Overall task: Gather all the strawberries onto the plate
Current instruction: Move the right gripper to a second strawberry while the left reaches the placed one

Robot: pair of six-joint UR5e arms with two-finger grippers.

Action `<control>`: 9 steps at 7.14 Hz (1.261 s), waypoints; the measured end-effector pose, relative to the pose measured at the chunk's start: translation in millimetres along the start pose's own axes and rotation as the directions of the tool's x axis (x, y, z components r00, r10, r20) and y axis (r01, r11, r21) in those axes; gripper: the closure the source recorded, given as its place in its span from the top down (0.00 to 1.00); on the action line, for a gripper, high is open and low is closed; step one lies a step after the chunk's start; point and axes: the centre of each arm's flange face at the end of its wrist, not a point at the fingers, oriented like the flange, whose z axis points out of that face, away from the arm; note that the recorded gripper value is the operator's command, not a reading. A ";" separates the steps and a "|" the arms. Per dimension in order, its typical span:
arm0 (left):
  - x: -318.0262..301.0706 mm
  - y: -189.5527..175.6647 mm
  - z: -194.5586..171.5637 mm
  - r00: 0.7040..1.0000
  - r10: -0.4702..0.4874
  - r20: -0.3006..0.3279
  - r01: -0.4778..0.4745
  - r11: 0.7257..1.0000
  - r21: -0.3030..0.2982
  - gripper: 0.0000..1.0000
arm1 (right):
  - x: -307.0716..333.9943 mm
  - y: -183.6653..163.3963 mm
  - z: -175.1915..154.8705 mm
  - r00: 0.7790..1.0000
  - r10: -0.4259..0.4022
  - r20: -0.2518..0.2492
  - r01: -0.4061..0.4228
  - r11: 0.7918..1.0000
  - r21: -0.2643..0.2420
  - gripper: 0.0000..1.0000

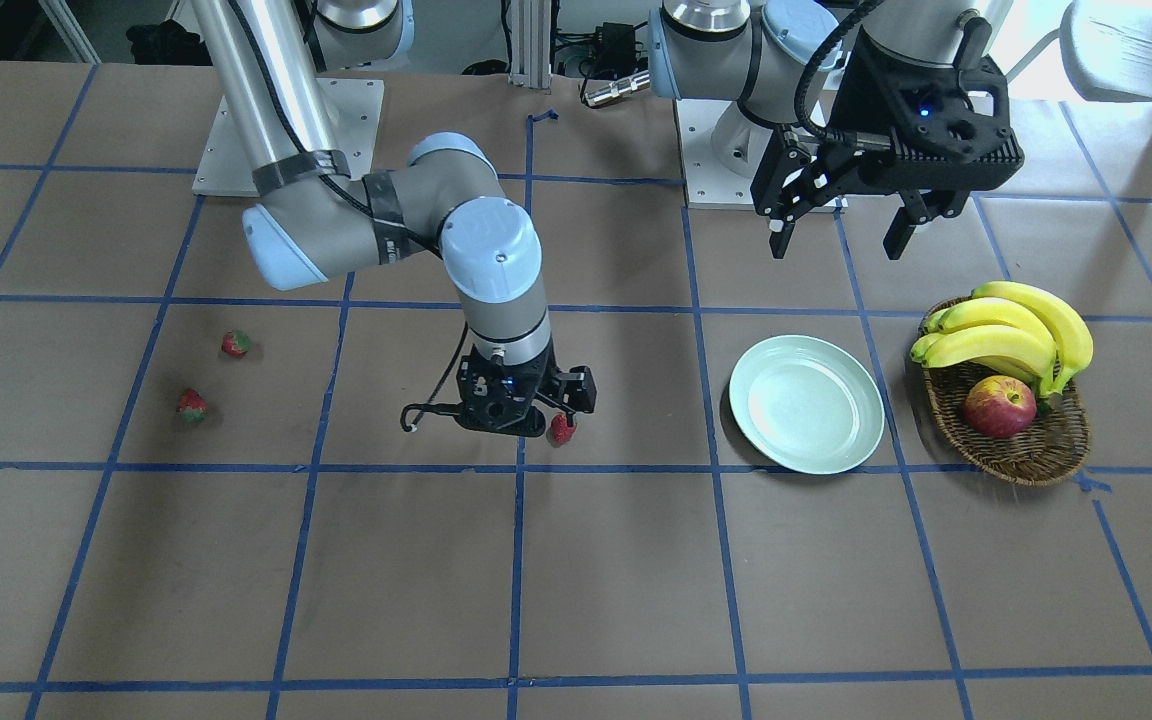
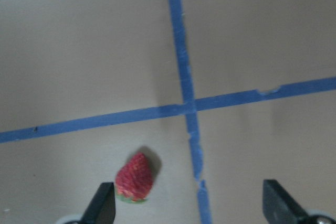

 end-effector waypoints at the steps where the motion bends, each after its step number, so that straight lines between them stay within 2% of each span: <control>1: 5.8 -1.0 6.2 1.000 -0.002 -0.028 0.002 1.000 -0.009 1.00 | 46.5 -1.9 -12.7 0.999 -0.015 -0.042 0.015 1.000 0.005 1.00; 3: 32.4 -7.5 38.5 0.994 0.012 -0.106 -0.012 1.000 -0.005 1.00 | 138.4 -12.5 -13.7 0.985 -0.092 -0.146 0.091 0.996 -0.013 1.00; 4: 50.5 -13.0 73.7 0.992 0.041 -0.122 -0.039 0.999 0.014 0.99 | 180.9 -20.4 -11.2 0.977 -0.142 -0.159 0.138 0.990 -0.039 1.00; 6: 98.3 -18.0 168.8 0.983 0.114 -0.141 -0.112 0.994 0.018 0.95 | 245.6 -27.3 -2.6 0.965 -0.225 -0.132 0.216 0.973 -0.079 0.98; 7: 122.0 -16.8 211.1 0.979 0.145 -0.146 -0.147 0.989 -0.003 0.94 | 273.4 -26.4 4.5 0.967 -0.235 -0.095 0.227 0.970 -0.087 0.96; 8: 142.3 -12.2 253.5 0.974 0.170 -0.148 -0.179 0.983 -0.050 0.94 | 297.6 -21.9 15.4 0.972 -0.229 -0.049 0.224 0.971 -0.089 0.96; 9: 156.4 -5.5 286.7 0.971 0.187 -0.149 -0.203 0.974 -0.097 0.93 | 310.9 -15.7 30.7 0.976 -0.218 -0.025 0.216 0.974 -0.072 0.93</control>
